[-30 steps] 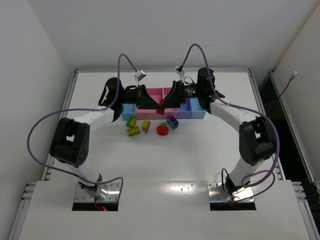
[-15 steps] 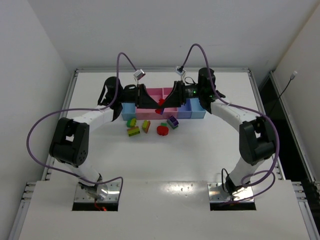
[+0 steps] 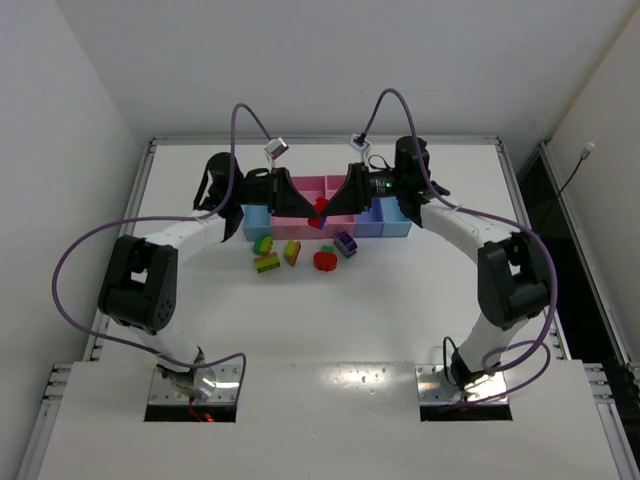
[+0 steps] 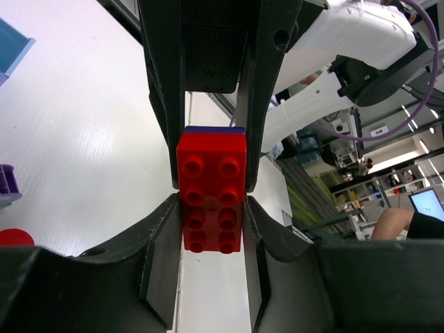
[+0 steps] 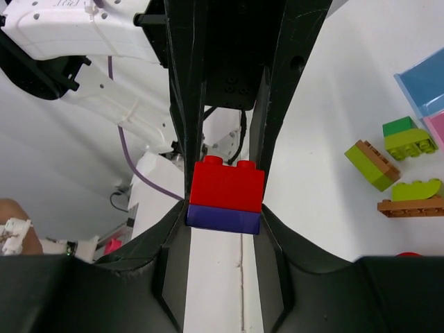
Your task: Sort the legos into containers by color
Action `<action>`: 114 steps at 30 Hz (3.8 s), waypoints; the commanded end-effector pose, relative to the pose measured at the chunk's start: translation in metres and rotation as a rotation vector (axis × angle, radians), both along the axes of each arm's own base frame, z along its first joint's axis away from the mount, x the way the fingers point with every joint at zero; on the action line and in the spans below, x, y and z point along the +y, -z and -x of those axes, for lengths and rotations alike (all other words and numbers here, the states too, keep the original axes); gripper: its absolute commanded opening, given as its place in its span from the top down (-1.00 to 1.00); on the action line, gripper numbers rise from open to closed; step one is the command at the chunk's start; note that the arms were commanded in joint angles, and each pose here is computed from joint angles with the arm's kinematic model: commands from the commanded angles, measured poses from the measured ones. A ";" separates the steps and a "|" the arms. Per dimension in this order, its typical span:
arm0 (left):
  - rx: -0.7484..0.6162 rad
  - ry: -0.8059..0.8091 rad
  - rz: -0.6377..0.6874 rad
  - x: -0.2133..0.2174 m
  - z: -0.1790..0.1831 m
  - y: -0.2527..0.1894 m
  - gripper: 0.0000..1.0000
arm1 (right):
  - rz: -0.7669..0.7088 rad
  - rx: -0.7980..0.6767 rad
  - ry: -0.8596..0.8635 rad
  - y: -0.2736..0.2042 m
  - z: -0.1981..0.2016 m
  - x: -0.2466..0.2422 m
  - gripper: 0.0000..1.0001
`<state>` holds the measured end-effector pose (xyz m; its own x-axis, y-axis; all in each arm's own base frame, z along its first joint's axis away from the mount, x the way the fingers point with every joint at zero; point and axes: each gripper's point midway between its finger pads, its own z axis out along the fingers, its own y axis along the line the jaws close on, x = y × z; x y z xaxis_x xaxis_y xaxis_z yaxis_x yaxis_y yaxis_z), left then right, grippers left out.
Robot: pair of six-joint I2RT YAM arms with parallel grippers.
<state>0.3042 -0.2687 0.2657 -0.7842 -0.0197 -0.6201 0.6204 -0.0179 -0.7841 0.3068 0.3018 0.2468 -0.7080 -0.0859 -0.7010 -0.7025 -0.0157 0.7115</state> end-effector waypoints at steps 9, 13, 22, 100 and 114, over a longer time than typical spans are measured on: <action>-0.065 -0.299 0.032 0.056 -0.070 -0.016 1.00 | -0.031 -0.088 -0.139 -0.007 0.034 -0.013 1.00; -0.070 -0.362 0.059 0.078 -0.083 -0.024 1.00 | -0.022 -0.084 -0.123 0.000 0.036 -0.021 1.00; -0.145 -0.517 -0.318 0.069 -0.100 0.031 1.00 | 0.162 -0.128 0.196 0.028 -0.024 -0.067 1.00; -0.728 -0.191 -0.804 -0.018 0.037 0.121 -1.00 | 0.496 -0.244 0.692 0.036 -0.084 -0.159 -0.41; -0.153 -0.661 -0.883 -0.039 0.021 0.126 -0.98 | 0.489 -0.208 0.707 0.041 -0.090 -0.171 -0.41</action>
